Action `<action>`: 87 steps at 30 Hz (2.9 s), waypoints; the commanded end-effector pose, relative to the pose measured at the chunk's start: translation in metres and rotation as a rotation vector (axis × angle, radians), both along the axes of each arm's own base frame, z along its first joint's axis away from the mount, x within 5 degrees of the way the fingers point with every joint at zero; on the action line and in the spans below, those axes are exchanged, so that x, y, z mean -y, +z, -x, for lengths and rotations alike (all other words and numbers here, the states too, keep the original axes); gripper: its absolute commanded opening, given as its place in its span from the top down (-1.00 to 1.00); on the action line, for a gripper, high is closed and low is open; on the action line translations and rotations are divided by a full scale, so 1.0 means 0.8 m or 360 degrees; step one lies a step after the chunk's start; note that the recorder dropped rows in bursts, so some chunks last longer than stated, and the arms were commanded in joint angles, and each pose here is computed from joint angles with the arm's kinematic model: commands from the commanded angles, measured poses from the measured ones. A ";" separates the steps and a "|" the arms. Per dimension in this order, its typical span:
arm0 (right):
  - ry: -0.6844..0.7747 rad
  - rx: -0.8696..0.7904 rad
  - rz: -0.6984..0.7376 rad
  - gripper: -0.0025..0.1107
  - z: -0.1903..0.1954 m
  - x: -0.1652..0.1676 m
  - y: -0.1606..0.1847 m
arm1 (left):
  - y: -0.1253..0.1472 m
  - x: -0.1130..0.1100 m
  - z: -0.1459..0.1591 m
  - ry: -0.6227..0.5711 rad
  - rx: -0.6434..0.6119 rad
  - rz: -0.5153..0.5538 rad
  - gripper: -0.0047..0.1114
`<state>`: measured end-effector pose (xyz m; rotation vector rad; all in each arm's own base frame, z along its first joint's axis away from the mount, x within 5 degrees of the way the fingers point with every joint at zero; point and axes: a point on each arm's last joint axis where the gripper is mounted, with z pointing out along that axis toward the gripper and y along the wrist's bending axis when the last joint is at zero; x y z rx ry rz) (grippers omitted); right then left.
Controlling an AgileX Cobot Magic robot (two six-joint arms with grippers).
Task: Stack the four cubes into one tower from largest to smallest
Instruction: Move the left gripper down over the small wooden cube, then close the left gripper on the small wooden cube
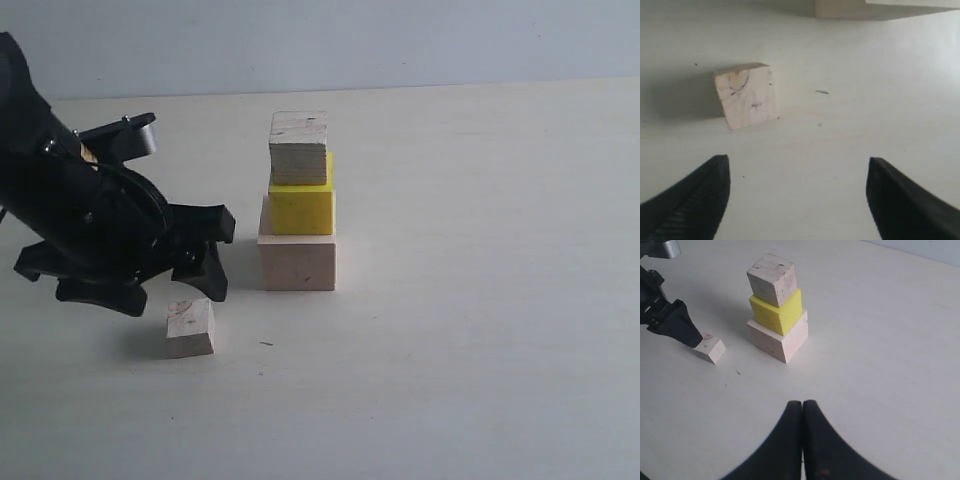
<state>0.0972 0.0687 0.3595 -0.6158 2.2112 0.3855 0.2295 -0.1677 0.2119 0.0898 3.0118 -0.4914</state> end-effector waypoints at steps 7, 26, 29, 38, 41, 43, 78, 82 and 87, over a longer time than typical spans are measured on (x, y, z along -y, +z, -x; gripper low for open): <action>0.0005 0.0012 0.0020 0.96 0.001 0.001 -0.001 | -0.017 0.009 -0.025 0.0065 -0.0109 -0.0181 -0.34; 0.0006 0.0011 0.0018 0.96 0.001 0.001 -0.001 | -0.082 0.025 -0.057 0.0092 -0.0212 -0.0302 -0.34; 0.0006 0.0006 0.0021 0.96 0.001 0.001 -0.001 | -0.082 0.026 -0.060 0.0100 -0.0170 -0.0282 -0.34; 0.0007 -0.0006 0.0029 0.96 0.002 0.002 -0.002 | -0.082 0.026 -0.061 0.0096 -0.0152 -0.0291 -0.21; 0.0007 -0.0009 0.0031 0.96 0.002 0.002 -0.002 | -0.086 0.026 -0.061 0.0097 -0.0163 -0.0301 -0.21; 0.0007 -0.0009 0.0031 0.96 0.002 0.002 -0.002 | -0.090 0.026 -0.061 0.0095 -0.0179 -0.0312 -0.21; 0.0007 -0.0009 0.0031 0.96 0.002 0.002 -0.002 | -0.118 0.028 -0.065 0.0104 -0.0220 -0.0340 -0.20; 0.0007 -0.0009 0.0031 0.96 0.002 0.002 -0.002 | -0.112 0.028 -0.065 0.0105 -0.0200 -0.0327 -0.20; 0.0008 -0.0010 0.0028 0.96 0.002 0.002 -0.002 | -0.109 0.028 -0.065 0.0103 -0.0190 -0.0320 -0.20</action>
